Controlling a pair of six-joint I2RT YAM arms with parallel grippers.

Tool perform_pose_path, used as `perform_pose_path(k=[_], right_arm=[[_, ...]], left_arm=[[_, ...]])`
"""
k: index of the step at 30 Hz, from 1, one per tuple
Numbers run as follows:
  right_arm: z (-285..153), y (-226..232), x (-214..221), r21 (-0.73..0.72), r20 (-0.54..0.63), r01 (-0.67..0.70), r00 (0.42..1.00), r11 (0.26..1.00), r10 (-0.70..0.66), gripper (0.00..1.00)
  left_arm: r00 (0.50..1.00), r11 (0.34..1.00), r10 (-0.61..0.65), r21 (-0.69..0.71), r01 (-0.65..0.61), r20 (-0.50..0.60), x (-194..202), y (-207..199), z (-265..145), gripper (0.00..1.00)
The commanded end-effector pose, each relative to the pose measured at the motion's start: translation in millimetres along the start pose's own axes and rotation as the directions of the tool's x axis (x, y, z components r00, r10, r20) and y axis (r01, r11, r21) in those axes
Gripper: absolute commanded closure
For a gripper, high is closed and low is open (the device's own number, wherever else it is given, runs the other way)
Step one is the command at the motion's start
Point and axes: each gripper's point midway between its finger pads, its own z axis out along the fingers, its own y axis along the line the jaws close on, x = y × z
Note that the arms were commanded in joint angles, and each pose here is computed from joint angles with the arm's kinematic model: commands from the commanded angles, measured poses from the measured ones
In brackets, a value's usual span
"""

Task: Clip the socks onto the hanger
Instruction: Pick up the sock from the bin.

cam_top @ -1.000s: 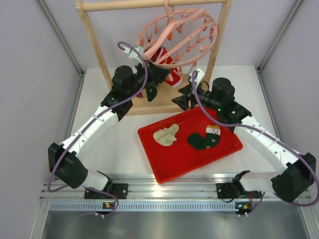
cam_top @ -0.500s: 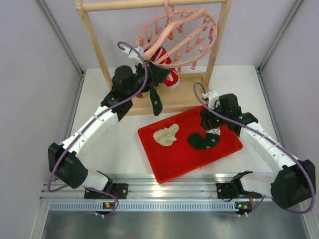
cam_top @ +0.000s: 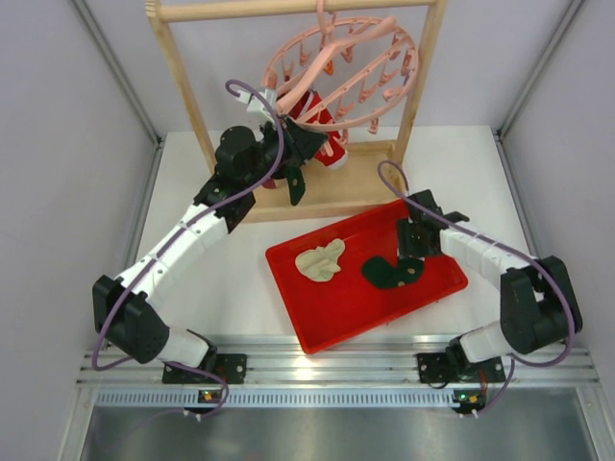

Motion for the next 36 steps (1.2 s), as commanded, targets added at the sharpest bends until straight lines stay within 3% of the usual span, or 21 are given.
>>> perform_pose_path(k=[1, 6, 10, 11, 13, 14, 15, 17, 18, 20, 22, 24, 25, 26, 28, 36], right_arm=[[4, -7, -2, 0.070, -0.010, -0.148, 0.989, 0.987, 0.149, 0.43], [29, -6, 7, 0.102, -0.051, -0.150, 0.987, 0.983, 0.155, 0.46], [41, 0, 8, 0.084, -0.079, -0.149, 0.985, 0.985, 0.156, 0.57], [42, 1, 8, 0.082, -0.079, -0.138, 0.986, 0.987, 0.144, 0.68], [45, 2, 5, 0.066, -0.078, -0.119, 0.989, 0.991, 0.124, 0.83], [43, 3, 1, 0.056, -0.065, -0.110, 0.991, 0.992, 0.113, 0.97], [40, 7, -3, 0.028, -0.056, -0.100, 0.993, 0.995, 0.101, 1.00], [25, 15, -21, -0.046, 0.015, -0.073, 0.997, 0.996, 0.073, 1.00], [-3, 34, -57, -0.183, 0.183, 0.034, 0.983, 0.982, 0.000, 1.00], [-30, 44, -75, -0.253, 0.282, 0.085, 0.959, 0.964, -0.010, 1.00], [-75, 58, -114, -0.310, 0.499, 0.214, 0.866, 0.926, -0.033, 1.00], [-106, 67, -136, -0.314, 0.623, 0.304, 0.781, 0.899, -0.047, 1.00], [-135, 77, -152, -0.317, 0.719, 0.391, 0.693, 0.864, -0.049, 1.00], [-147, 82, -158, -0.304, 0.762, 0.439, 0.645, 0.845, -0.062, 1.00], [-178, 100, -168, -0.298, 0.839, 0.537, 0.541, 0.789, -0.051, 1.00], [-218, 147, -180, -0.139, 0.937, 0.726, 0.317, 0.674, -0.149, 1.00]], left_arm=[[0.992, 0.999, 0.025, 0.027, -0.029, 0.126, -41, -11, -1, 1.00], [0.992, 0.999, 0.024, 0.019, -0.026, 0.124, -41, -7, -2, 1.00], [0.992, 1.000, 0.025, 0.012, -0.026, 0.125, -42, -5, -2, 1.00], [0.992, 0.999, 0.028, 0.011, -0.030, 0.125, -43, -4, -2, 1.00], [0.993, 1.000, 0.027, 0.009, -0.029, 0.119, -42, -3, -3, 1.00], [0.993, 1.000, 0.027, 0.007, -0.028, 0.117, -41, -1, -3, 1.00], [0.993, 1.000, 0.027, 0.012, -0.029, 0.114, -40, -2, -4, 1.00], [0.993, 0.999, 0.028, 0.014, -0.030, 0.112, -41, -3, -6, 1.00], [0.994, 0.999, 0.026, 0.023, -0.029, 0.103, -39, -4, -9, 1.00], [0.995, 0.999, 0.026, 0.025, -0.029, 0.097, -38, -4, -10, 1.00], [0.995, 0.999, 0.027, 0.030, -0.030, 0.094, -37, -5, -12, 1.00], [0.996, 0.999, 0.023, 0.043, -0.027, 0.085, -36, -7, -14, 1.00], [0.997, 0.999, 0.017, 0.045, -0.020, 0.081, -35, -6, -14, 1.00], [0.997, 0.999, -0.003, 0.047, -0.001, 0.076, -34, -6, -15, 1.00], [0.998, 0.998, -0.017, 0.064, 0.013, 0.063, -31, -7, -14, 1.00], [0.997, 0.985, -0.072, 0.159, 0.066, 0.031, -28, -23, -13, 1.00]])
